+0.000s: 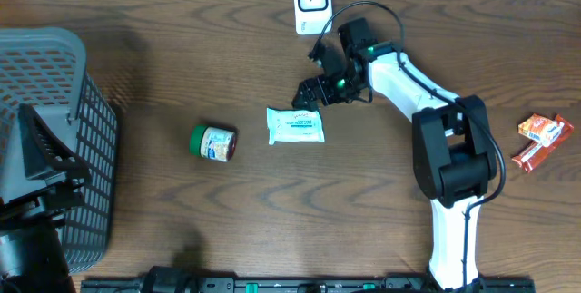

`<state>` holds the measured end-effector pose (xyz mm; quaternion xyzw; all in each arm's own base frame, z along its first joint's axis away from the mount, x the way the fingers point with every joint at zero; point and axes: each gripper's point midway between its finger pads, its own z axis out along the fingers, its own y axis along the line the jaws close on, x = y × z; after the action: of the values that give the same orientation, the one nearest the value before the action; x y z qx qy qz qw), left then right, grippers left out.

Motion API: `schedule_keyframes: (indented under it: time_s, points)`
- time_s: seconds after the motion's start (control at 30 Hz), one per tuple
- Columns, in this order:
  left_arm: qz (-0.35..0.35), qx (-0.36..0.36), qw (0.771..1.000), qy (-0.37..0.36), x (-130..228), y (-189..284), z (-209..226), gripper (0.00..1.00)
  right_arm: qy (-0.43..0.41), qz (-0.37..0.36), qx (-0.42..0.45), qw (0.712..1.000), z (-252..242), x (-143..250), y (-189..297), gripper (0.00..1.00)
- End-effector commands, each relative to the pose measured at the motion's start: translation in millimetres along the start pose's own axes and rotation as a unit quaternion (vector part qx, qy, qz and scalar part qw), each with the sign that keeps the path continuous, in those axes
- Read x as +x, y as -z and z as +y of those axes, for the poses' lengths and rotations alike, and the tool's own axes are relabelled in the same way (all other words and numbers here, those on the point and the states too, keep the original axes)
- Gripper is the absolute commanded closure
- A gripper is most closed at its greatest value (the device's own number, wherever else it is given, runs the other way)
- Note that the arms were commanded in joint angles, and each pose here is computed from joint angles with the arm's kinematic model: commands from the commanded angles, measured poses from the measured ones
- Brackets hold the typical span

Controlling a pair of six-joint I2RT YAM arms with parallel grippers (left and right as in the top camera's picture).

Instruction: Scan the item barcode

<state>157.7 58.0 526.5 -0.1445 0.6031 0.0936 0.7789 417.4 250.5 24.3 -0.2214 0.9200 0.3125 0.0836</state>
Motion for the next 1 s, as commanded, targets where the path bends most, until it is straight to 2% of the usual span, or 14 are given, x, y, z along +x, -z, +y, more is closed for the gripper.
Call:
schedule_keyframes:
  time_s: [0.0,0.03,0.07,0.1,0.13,0.17,0.2,0.3,0.47,0.57,0.63,0.77,0.93,0.97]
  points:
    - [-0.007,-0.005,1.0,0.006,-4,5,4,0.16,0.003,0.06,-0.078,0.995,2,39,-36,0.04]
    - [-0.007,-0.005,1.0,0.006,-4,5,4,0.15,0.005,0.077,-0.09,0.993,3,49,-40,0.1]
    - [-0.007,-0.005,1.0,0.006,-4,5,4,0.16,0.007,0.093,-0.092,0.991,2,58,-44,0.28]
    - [-0.007,-0.005,1.0,0.006,-4,5,4,0.16,0.008,0.109,-0.092,0.99,1,67,-46,0.48]
    - [-0.008,-0.005,1.0,0.006,-4,5,4,0.16,0.009,0.125,-0.089,0.988,0,76,-45,0.75]
    - [-0.008,-0.005,1.0,0.006,-4,5,4,0.15,0.01,0.142,-0.084,0.986,-2,84,-44,0.96]
    - [-0.008,-0.005,1.0,0.006,-4,5,4,0.16,0.009,0.157,-0.075,0.985,-4,92,-42,0.99]
    - [-0.009,-0.006,1.0,0.007,-4,5,4,0.15,0.004,0.179,-0.041,0.983,-12,99,-31,0.99]
    - [-0.009,-0.005,1.0,0.007,-4,5,4,0.16,0.004,0.135,-0.019,0.991,8,62,30,0.98]
    - [-0.009,-0.005,1.0,0.007,-4,5,4,0.16,-0.011,0.083,0.108,0.991,1,37,90,0.98]
    - [-0.009,-0.005,1.0,0.007,-4,5,4,0.16,-0.014,0.039,0.259,0.965,-14,27,146,0.98]
    - [-0.009,-0.005,1.0,0.007,-4,5,4,0.16,-0.031,-0.055,0.476,0.877,-8,21,245,0.98]
    - [-0.011,-0.005,1.0,0.007,-5,5,4,0.16,-0.054,-0.129,0.622,0.77,11,28,287,0.98]
    - [-0.01,-0.005,1.0,0.008,-5,5,4,0.16,-0.054,-0.128,0.632,0.762,12,31,281,0.99]
